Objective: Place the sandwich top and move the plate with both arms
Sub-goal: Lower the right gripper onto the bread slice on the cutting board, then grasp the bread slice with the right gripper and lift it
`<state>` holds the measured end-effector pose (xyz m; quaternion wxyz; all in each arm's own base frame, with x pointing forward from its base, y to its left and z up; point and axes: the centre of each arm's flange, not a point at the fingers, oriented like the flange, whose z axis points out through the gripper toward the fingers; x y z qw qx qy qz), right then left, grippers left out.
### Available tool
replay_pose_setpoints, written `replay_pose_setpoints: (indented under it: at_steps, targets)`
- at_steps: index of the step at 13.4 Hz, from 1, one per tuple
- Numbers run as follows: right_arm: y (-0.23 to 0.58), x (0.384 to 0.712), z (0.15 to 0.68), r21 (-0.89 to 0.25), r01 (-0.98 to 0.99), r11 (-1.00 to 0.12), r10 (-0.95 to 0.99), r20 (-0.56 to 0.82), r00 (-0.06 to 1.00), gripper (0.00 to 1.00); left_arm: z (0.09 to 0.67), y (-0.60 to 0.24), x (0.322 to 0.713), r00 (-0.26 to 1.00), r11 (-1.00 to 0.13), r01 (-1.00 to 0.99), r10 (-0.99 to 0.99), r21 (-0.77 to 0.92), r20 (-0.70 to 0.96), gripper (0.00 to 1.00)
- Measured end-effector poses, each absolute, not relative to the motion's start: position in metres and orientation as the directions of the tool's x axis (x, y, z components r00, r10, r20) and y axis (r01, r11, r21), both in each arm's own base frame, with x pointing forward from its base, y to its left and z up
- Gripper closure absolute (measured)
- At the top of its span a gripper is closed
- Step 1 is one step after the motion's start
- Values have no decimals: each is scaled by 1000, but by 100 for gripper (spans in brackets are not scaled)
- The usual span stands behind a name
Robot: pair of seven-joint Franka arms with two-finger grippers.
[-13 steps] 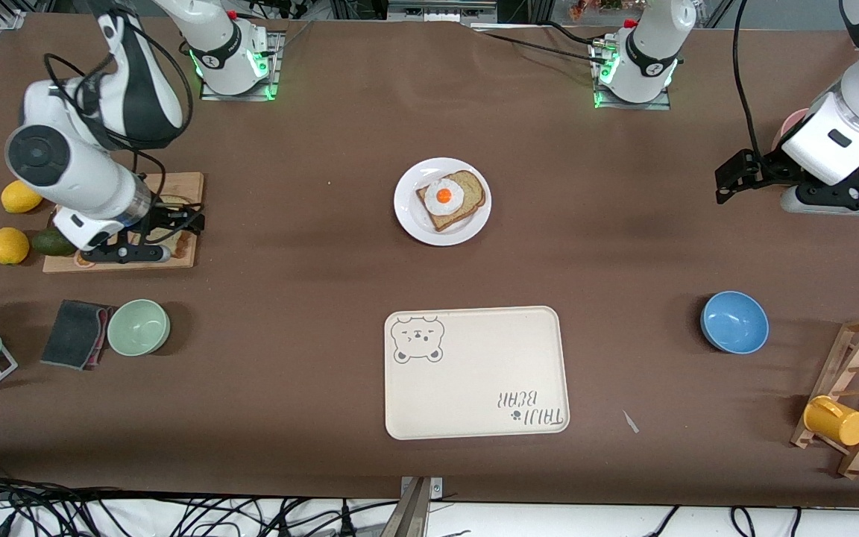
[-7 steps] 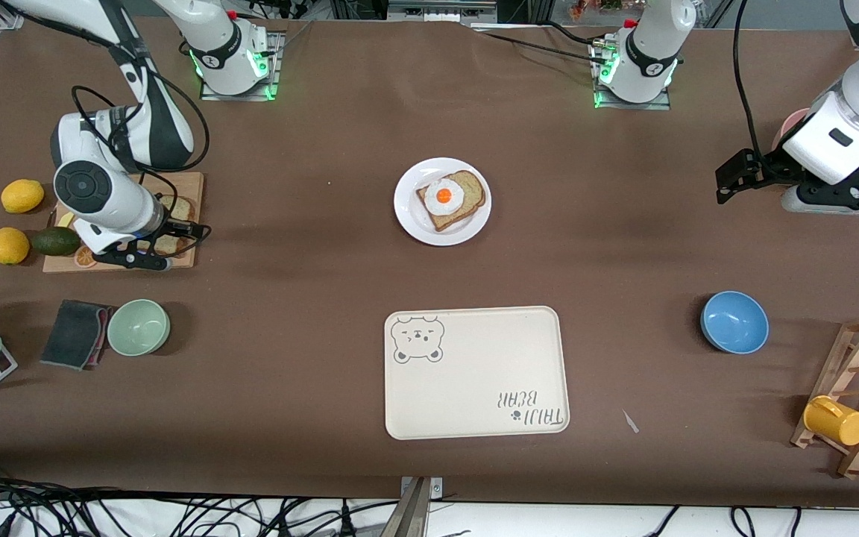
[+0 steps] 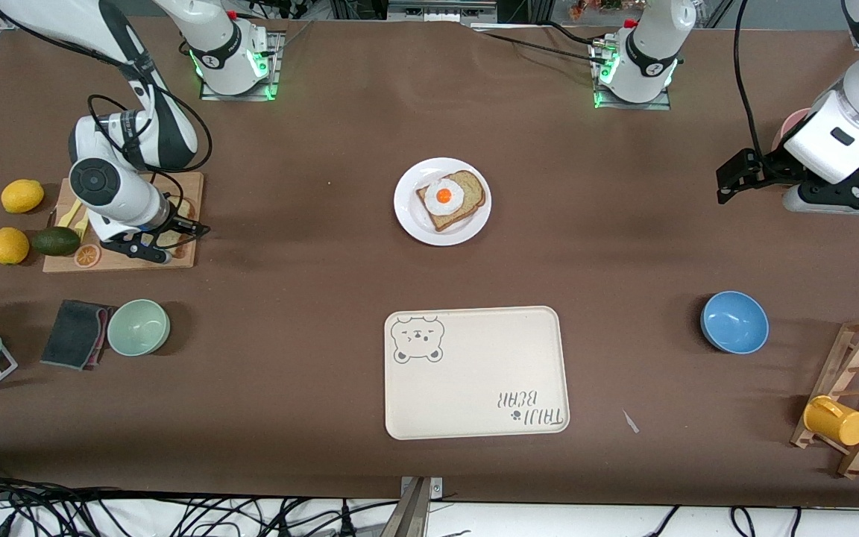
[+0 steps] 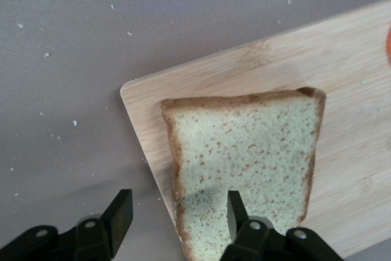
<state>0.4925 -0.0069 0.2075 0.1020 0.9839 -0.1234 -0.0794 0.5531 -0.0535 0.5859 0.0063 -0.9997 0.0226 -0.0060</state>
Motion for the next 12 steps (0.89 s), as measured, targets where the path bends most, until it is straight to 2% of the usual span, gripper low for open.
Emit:
replay_pose_setpoints:
  at_steps: [5,6,8,9,10,12]
  targets:
    - [0,489,191,270,-207,-940,-248,-130,960,35,586,-54,553,999,-999,-45,-46,-13,12,0]
    - [0,489,191,272,-205,-940,-247,-130,960,41,586,-54,553,999,-999,-46,-46,-13,12,0]
    - [-5,490,193,283,-205,-937,-250,-131,959,60,586,-54,553,999,-999,-46,-46,-13,12,0]
    - [-5,490,193,283,-205,-937,-250,-130,960,61,586,-54,553,999,-999,-46,-46,-13,12,0]
    - [-5,489,193,284,-205,-937,-250,-131,959,71,586,-54,553,999,-999,-46,-46,-13,12,0]
    - [-5,489,193,285,-204,-937,-250,-133,959,73,586,-54,553,999,-999,-46,-46,-13,12,0]
